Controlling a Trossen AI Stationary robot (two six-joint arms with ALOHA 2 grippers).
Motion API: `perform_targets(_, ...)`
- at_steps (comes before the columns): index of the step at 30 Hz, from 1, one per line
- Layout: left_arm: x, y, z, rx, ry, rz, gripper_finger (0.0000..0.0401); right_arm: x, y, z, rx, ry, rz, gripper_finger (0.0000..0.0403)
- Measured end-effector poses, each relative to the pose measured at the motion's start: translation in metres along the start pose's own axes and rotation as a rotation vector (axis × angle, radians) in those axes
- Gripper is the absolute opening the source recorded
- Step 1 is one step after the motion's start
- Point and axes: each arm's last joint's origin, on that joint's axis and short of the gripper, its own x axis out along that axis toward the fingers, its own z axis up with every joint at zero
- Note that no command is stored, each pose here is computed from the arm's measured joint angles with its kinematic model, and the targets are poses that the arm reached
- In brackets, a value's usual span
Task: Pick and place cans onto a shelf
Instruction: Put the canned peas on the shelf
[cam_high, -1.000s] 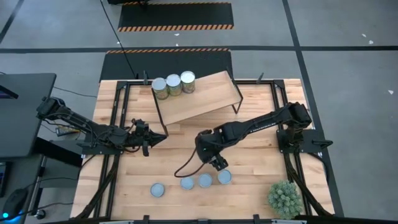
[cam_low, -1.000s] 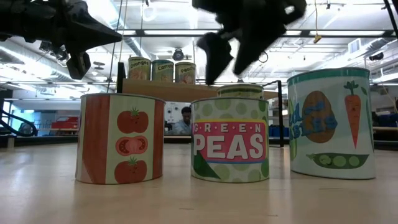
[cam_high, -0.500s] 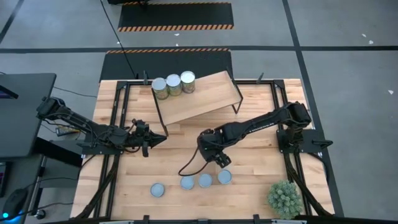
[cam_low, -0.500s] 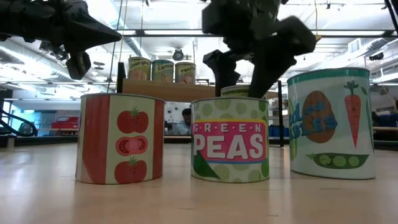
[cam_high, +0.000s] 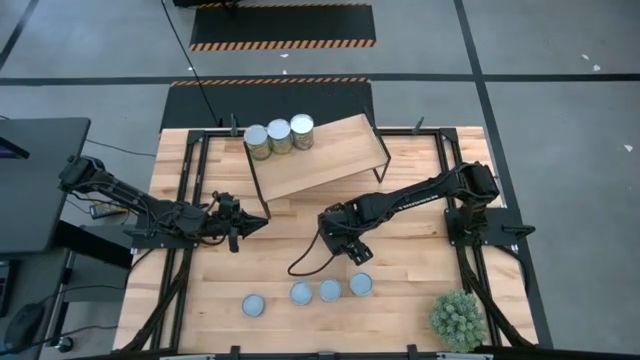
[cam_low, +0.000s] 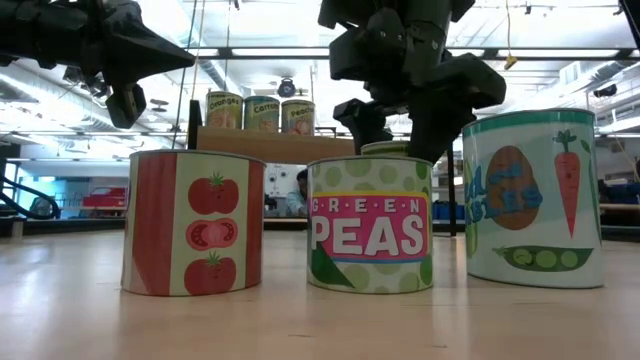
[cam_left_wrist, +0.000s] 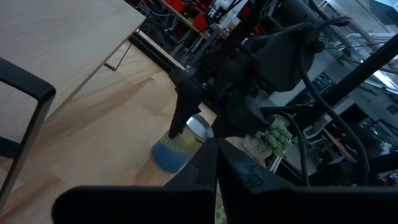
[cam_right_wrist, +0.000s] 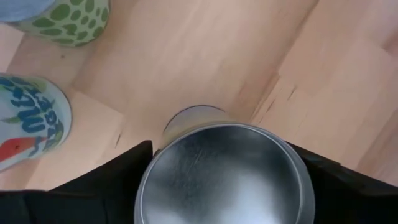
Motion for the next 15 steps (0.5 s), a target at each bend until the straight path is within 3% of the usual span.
perform_targets(9,0.0,0.0,0.0,0.006,0.0,0.0,0.0016,-0.027,-0.021,0.005,0.049,0.017,-0.007,0.0314)
perform_targets(15,0.0,0.0,0.0,0.004,0.0,0.0,0.0016,-0.063,-0.042,0.008,0.12,0.025,-0.018,0.0314)
